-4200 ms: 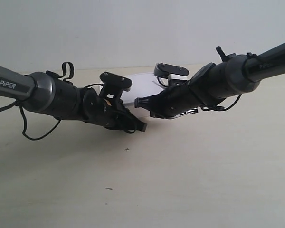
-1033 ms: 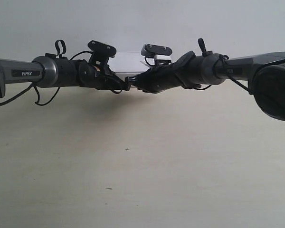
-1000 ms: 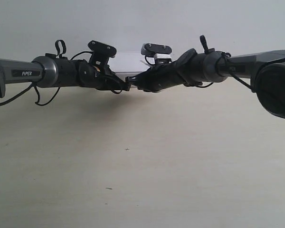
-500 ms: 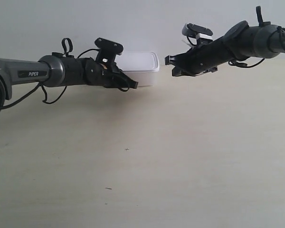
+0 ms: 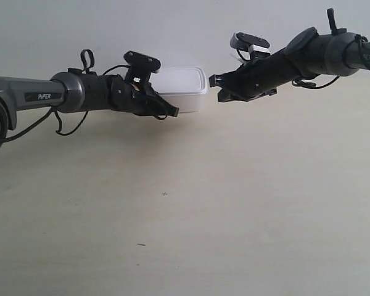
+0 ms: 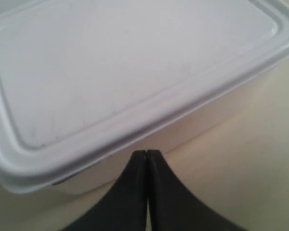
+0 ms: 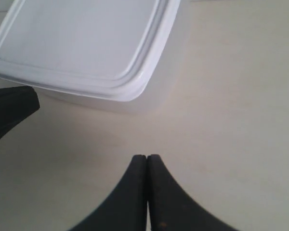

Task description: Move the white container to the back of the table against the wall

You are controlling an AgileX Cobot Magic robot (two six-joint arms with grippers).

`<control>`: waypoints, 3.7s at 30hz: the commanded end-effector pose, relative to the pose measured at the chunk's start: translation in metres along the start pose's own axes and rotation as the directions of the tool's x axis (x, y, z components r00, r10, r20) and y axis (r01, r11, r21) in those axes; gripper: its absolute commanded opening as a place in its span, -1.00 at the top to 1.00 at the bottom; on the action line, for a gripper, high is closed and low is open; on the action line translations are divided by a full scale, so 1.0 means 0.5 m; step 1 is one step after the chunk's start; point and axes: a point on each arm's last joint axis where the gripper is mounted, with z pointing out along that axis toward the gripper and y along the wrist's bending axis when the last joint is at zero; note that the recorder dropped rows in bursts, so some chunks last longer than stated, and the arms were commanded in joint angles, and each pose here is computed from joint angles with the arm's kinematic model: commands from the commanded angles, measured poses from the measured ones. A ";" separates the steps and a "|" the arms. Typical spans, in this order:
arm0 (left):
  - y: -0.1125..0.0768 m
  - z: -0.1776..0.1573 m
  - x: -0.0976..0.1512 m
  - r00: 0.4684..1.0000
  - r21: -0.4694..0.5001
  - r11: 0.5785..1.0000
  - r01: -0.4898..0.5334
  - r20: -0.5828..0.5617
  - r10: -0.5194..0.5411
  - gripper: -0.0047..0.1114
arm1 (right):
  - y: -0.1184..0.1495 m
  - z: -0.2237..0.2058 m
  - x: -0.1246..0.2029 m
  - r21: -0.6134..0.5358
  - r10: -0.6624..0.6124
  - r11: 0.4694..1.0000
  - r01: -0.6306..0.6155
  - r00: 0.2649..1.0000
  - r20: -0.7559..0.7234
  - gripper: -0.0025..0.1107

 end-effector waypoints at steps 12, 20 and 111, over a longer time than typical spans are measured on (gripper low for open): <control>0.042 -0.190 -0.028 0.994 -0.012 0.996 -0.087 -0.074 0.086 0.92 | 0.019 -0.034 0.022 -0.032 -0.076 0.997 0.071 0.972 -0.221 0.96; 0.063 -0.424 -0.047 0.988 -0.131 0.991 0.001 0.155 0.019 0.92 | 0.056 -0.173 0.031 -0.089 -0.021 0.996 0.001 0.977 -0.213 0.96; 0.025 -0.914 0.412 0.853 -0.541 0.799 0.264 0.518 0.069 0.92 | 0.130 -0.671 0.607 0.558 -0.347 0.830 -0.003 0.781 0.520 0.96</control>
